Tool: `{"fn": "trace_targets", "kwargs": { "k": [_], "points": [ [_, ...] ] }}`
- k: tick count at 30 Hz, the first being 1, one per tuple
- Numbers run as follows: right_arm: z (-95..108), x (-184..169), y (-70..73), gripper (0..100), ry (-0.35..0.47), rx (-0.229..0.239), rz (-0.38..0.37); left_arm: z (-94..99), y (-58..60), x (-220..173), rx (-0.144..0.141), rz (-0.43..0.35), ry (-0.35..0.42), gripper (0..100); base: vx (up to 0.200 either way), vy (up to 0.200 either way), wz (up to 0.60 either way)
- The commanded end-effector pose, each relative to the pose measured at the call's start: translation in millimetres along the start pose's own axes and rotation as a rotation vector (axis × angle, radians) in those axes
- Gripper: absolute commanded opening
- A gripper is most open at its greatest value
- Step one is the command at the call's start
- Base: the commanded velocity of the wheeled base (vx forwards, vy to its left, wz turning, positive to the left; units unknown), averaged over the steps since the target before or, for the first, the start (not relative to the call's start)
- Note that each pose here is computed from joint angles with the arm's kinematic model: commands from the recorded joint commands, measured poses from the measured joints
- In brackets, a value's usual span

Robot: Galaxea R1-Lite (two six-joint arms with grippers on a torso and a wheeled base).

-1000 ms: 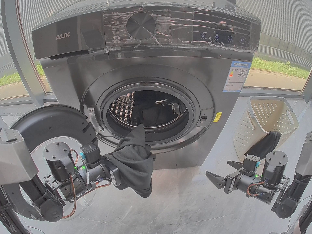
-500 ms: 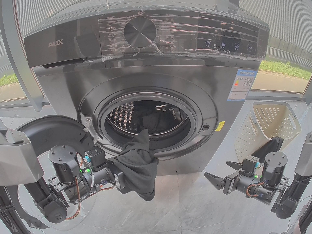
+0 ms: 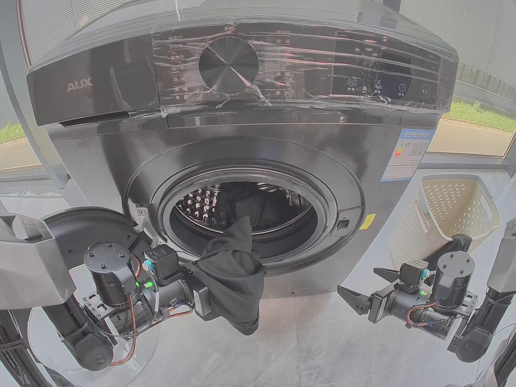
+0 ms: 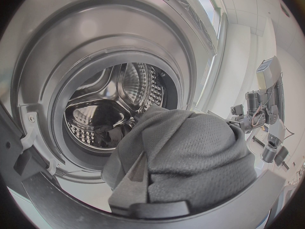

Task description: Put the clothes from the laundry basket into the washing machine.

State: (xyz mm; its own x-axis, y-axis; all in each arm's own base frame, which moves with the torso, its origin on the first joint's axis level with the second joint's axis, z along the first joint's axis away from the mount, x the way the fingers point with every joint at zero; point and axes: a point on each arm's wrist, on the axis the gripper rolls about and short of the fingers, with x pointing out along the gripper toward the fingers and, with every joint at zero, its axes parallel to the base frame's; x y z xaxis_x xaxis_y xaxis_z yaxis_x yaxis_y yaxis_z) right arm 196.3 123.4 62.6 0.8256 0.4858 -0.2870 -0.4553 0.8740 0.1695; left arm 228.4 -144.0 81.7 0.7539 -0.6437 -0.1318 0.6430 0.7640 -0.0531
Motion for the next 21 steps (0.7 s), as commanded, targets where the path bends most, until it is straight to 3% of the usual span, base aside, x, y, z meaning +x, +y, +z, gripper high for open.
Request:
{"fn": "trace_targets", "kwargs": {
  "k": [1,4,8,11,18,21],
  "points": [
    [-0.1,0.2,1.8,100,0.000,-0.002,0.007,2.6,-0.9,2.7,0.009,0.007,-0.019,0,0.000,0.000,0.00],
    [0.1,-1.2,8.7,100,-0.003,-0.010,0.034,-1.5,-9.7,7.1,0.011,0.017,-0.005,0,0.000,0.000,0.00],
    [-0.7,-2.4,13.1,100,0.000,-0.016,0.051,-14.6,-10.0,30.4,0.012,0.053,0.016,0,0.000,0.000,0.00],
    [0.1,-2.4,15.0,100,-0.006,-0.018,0.055,-18.0,-5.4,51.5,-0.005,0.060,-0.005,0,0.000,0.000,0.00],
    [1.6,-5.6,18.8,100,-0.017,-0.016,0.055,-17.9,1.3,97.5,-0.003,0.068,-0.094,0,0.000,0.000,0.00],
    [1.1,-7.5,18.6,100,-0.013,-0.014,0.056,-15.0,11.0,111.2,-0.003,0.094,-0.126,0,0.000,0.000,0.00]
  ]
}}
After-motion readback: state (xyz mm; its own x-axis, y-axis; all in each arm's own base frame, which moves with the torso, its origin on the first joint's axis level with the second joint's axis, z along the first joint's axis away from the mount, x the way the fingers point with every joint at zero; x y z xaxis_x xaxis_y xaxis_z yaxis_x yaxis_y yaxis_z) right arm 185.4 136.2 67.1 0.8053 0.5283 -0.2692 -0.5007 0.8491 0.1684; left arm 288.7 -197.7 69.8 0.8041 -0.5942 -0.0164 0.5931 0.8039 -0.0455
